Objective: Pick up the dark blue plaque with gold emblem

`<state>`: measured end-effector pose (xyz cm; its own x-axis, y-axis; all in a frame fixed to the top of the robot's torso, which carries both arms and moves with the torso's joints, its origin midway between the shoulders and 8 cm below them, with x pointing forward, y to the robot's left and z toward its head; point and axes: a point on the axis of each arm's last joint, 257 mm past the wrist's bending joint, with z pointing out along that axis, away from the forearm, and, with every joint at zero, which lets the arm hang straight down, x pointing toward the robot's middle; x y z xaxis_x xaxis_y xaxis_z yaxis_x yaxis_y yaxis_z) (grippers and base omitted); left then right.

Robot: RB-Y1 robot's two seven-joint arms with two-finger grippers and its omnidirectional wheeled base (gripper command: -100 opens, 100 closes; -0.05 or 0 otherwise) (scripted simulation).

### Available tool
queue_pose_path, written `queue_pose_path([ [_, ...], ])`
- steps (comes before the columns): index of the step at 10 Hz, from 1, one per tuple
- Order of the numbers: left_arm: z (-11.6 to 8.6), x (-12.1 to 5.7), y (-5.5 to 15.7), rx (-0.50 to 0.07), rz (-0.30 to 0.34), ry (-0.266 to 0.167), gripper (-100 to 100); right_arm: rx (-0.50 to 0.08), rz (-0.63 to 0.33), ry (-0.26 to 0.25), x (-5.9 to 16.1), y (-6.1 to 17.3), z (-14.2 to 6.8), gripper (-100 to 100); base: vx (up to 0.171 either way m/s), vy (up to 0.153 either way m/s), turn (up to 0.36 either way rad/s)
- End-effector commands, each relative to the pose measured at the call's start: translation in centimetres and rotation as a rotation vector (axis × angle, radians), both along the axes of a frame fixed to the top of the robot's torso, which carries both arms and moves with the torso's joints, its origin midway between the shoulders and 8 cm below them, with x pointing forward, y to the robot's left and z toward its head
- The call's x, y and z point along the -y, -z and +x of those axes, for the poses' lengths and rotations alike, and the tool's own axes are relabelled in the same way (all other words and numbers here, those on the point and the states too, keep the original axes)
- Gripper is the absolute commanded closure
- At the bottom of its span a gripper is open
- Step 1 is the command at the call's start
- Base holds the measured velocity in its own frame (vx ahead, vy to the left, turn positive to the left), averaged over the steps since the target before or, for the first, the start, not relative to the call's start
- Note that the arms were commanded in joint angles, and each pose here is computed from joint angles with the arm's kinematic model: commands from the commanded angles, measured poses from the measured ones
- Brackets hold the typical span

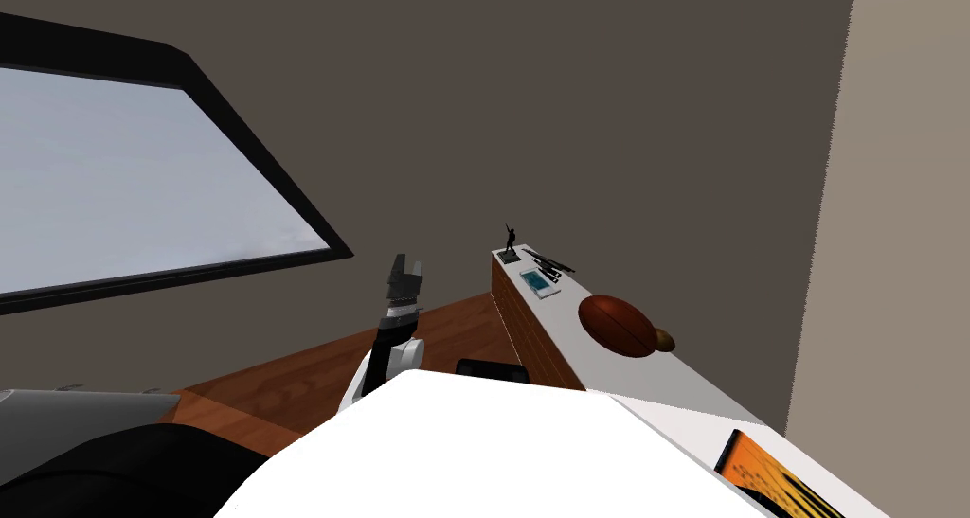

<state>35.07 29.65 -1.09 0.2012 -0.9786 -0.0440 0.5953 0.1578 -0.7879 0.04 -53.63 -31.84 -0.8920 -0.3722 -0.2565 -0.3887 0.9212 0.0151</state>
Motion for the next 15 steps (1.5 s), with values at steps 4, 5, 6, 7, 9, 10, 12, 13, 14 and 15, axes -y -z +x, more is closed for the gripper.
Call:
queue_pose_path([
  [4,0.0,0.0,0.0,0.0,0.0,0.0,0,0.0,-0.001,0.0,-0.1,0.3,0.0,100,0.001,-0.002,0.0],
  [5,0.0,0.0,0.0,0.0,0.0,0.0,0,0.0,-0.002,-0.001,0.0,0.3,0.0,100,0.0,0.0,0.0],
  [6,0.0,0.0,0.0,0.0,0.0,0.0,0,0.001,-0.003,-0.001,0.0,0.3,0.1,100,0.0,0.0,0.0],
  [7,0.0,0.0,0.0,0.0,0.0,0.0,0,0.001,-0.002,-0.002,-0.1,0.3,0.1,100,0.0,0.0,0.0],
  [9,0.0,0.0,0.0,0.0,0.0,0.0,0,0.0,-0.001,0.001,0.1,-0.3,-0.1,100,-0.001,0.004,0.0],
  [10,0.0,0.0,0.0,0.0,0.0,0.0,0,0.0,-0.001,0.001,0.2,-0.5,-0.1,100,-0.004,0.011,-0.004],
  [12,0.0,0.0,0.0,0.0,0.0,0.0,0,0.0,-0.001,0.001,0.5,-1.3,-0.2,100,-0.005,0.013,0.001],
  [13,0.0,0.0,0.0,0.0,0.0,0.0,0,-0.001,-0.002,0.001,0.7,-1.8,-0.3,100,-0.004,0.011,0.001],
  [14,0.0,0.0,0.0,0.0,0.0,0.0,0,-0.001,-0.003,0.002,0.6,-1.5,-0.3,100,0.0,0.0,0.0],
  [15,0.0,0.0,0.0,0.0,0.0,0.0,0,-0.001,-0.002,0.002,0.6,-1.6,-0.3,0,0.0,0.0,0.0],
])
